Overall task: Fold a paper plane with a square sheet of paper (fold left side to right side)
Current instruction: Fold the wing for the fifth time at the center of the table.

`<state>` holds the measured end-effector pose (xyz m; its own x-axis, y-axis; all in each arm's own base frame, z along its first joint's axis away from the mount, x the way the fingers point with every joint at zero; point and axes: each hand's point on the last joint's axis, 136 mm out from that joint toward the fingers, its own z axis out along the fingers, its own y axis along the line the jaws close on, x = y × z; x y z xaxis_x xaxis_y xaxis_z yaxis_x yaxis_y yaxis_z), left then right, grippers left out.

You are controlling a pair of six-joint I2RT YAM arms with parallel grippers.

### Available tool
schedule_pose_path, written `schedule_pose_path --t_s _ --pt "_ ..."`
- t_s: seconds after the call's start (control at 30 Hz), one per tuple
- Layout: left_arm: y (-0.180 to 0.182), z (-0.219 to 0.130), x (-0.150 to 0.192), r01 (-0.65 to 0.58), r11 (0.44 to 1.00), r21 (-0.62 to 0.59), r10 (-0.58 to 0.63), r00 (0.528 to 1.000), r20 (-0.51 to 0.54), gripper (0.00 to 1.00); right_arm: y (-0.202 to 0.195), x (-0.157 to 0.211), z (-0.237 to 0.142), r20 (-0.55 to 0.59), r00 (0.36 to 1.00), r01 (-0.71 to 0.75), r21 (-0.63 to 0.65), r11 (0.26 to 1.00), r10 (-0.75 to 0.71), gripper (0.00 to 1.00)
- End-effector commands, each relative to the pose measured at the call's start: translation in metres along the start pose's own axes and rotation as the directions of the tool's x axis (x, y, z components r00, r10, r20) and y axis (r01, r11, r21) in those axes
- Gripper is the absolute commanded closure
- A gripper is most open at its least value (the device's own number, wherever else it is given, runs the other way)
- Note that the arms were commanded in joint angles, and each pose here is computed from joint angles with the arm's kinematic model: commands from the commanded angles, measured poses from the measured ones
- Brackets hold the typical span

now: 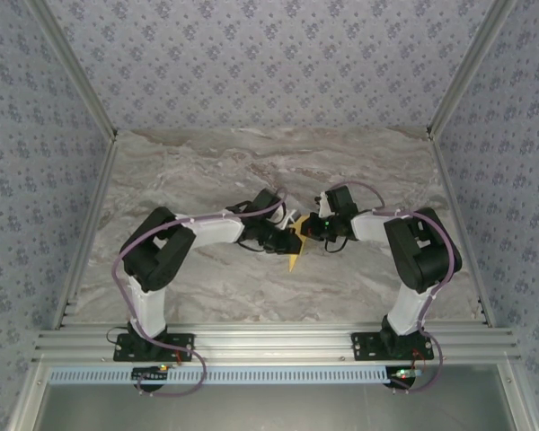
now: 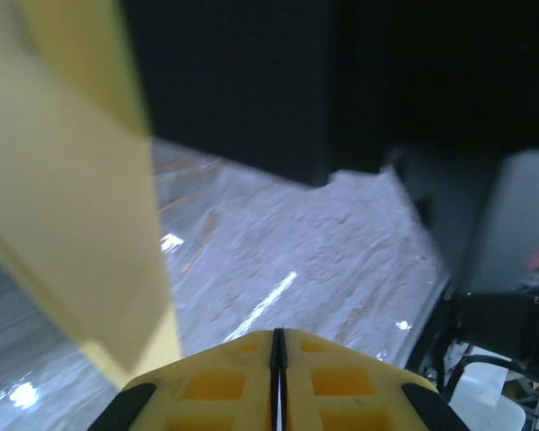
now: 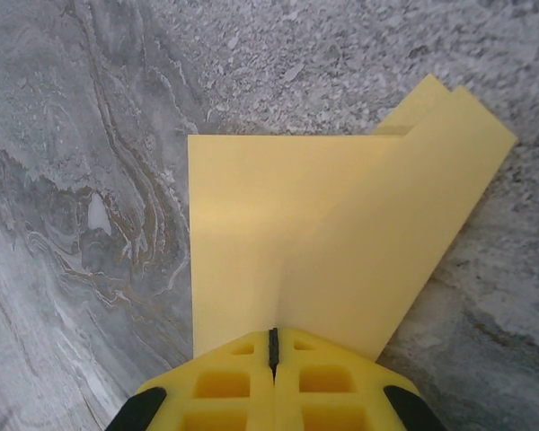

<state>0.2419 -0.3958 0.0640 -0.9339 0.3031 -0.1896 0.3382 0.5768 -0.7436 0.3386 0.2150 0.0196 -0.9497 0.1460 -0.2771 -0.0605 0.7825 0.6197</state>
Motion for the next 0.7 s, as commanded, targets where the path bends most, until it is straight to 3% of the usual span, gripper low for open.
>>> schedule_pose_path --t_s 0.0,0.67 --pt "-0.016 -0.004 -0.004 -0.025 0.999 0.036 0.025 1.0 -0.009 0.91 -0.028 0.016 0.007 -0.05 0.998 -0.024 0.12 0.992 0.03 1.0" --pt "0.03 0.021 0.025 0.058 0.998 -0.034 -0.062 0.993 -0.105 0.91 -0.033 0.019 0.006 -0.072 0.997 -0.008 0.169 0.986 0.02 1.0"
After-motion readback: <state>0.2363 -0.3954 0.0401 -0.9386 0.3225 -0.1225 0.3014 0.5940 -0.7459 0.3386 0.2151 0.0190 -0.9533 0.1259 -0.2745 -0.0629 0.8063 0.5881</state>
